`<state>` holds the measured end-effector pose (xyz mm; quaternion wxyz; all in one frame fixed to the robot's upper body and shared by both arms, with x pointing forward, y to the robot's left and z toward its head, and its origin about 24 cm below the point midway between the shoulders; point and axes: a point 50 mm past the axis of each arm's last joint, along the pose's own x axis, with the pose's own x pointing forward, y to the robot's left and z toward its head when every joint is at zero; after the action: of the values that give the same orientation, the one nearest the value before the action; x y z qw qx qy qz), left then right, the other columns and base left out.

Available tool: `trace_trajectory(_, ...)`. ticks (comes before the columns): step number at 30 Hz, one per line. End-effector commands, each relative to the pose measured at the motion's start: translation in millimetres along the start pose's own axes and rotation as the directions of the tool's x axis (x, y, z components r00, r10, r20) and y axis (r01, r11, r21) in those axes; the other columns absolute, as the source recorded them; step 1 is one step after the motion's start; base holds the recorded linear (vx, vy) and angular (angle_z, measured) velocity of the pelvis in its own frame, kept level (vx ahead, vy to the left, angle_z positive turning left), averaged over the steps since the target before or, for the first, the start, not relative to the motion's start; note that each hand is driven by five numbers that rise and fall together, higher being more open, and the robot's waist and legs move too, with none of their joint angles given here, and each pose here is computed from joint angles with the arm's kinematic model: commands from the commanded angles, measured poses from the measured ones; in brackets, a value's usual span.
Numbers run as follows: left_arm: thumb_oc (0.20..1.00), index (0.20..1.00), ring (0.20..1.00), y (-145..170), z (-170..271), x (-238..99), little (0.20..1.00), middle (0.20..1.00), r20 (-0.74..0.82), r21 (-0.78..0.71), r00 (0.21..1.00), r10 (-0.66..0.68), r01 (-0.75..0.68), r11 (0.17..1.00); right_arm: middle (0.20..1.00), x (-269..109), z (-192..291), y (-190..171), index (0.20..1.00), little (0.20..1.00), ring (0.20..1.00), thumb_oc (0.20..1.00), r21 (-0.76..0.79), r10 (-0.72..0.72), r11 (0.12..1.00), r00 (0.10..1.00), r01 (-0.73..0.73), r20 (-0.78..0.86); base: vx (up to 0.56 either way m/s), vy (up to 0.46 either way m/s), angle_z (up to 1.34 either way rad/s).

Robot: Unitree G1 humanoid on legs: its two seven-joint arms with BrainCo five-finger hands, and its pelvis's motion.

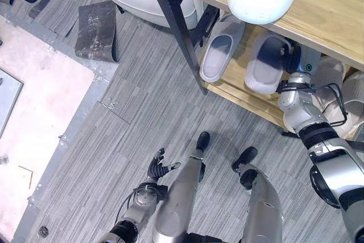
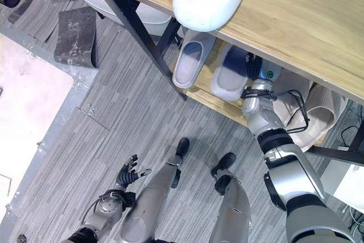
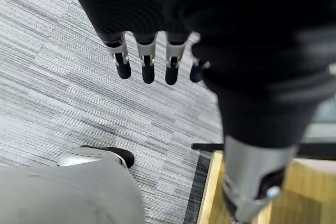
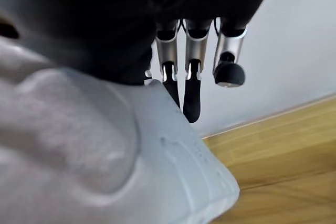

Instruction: Arrange the slippers neatly on the shoe rack.

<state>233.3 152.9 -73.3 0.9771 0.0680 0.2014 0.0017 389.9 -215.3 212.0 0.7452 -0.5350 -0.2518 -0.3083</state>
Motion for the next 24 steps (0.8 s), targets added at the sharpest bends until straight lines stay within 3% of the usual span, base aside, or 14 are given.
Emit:
trace_trajectory(1,1.000,1.000,1.000,-6,4,-1,1.000,1.000,0.038,-0.003,0.999,-0.022,0.023,1.000,0.200,22,5,-19,0.200,0.200,0.200,0.200,-0.050,-0.074,0.996,0.994,0.078,0.085,-0.01,0.005,0.06)
trace_trajectory(6,1.000,1.000,1.000,-6,6,-1,1.000,1.000,0.050,0.000,0.998,-0.029,0.029,1.000,0.200,26,7,-16,0.200,0.200,0.200,0.200,-0.106,-0.049,0.993,0.993,0.060,0.111,-0.01,0.002,0.08)
trace_trajectory(10,1.000,1.000,1.000,-5,4,-2,1.000,1.000,0.047,0.013,0.998,-0.029,0.029,0.999,0.200,24,-9,-8,0.200,0.200,0.200,0.200,-0.276,-0.016,0.961,0.998,0.033,0.067,-0.01,0.017,0.15)
trace_trajectory(11,1.000,1.000,1.000,-5,4,-2,1.000,1.000,0.047,0.013,0.998,-0.029,0.029,1.000,0.445,24,-9,-8,0.445,0.445,0.445,0.445,-0.276,-0.016,0.961,0.998,0.034,0.067,0.00,0.023,0.10)
trace_trajectory(12,1.000,1.000,1.000,-6,6,-1,1.000,1.000,0.055,0.013,0.998,-0.035,0.034,0.999,1.000,23,-16,-6,1.000,1.000,1.000,1.000,-0.311,-0.004,0.950,1.000,0.010,0.021,0.00,0.000,0.00)
trace_trajectory(15,1.000,1.000,1.000,-5,10,-1,1.000,1.000,0.068,0.011,0.997,-0.039,0.038,0.999,1.000,22,-33,-9,1.000,1.000,1.000,1.000,-0.335,-0.009,0.942,0.995,-0.023,-0.095,0.02,0.052,0.00)
trace_trajectory(20,1.000,1.000,1.000,-4,12,-1,1.000,1.000,0.075,0.010,0.996,-0.040,0.039,0.999,1.000,23,-36,-10,1.000,1.000,1.000,1.000,-0.303,-0.013,0.952,0.989,-0.032,-0.146,0.01,0.005,0.00)
trace_trajectory(24,1.000,1.000,1.000,-2,17,3,1.000,1.000,0.088,0.005,0.996,-0.020,0.019,1.000,1.000,33,-18,-17,1.000,1.000,1.000,1.000,-0.150,-0.086,0.987,0.986,0.064,-0.143,0.02,0.030,-0.03)
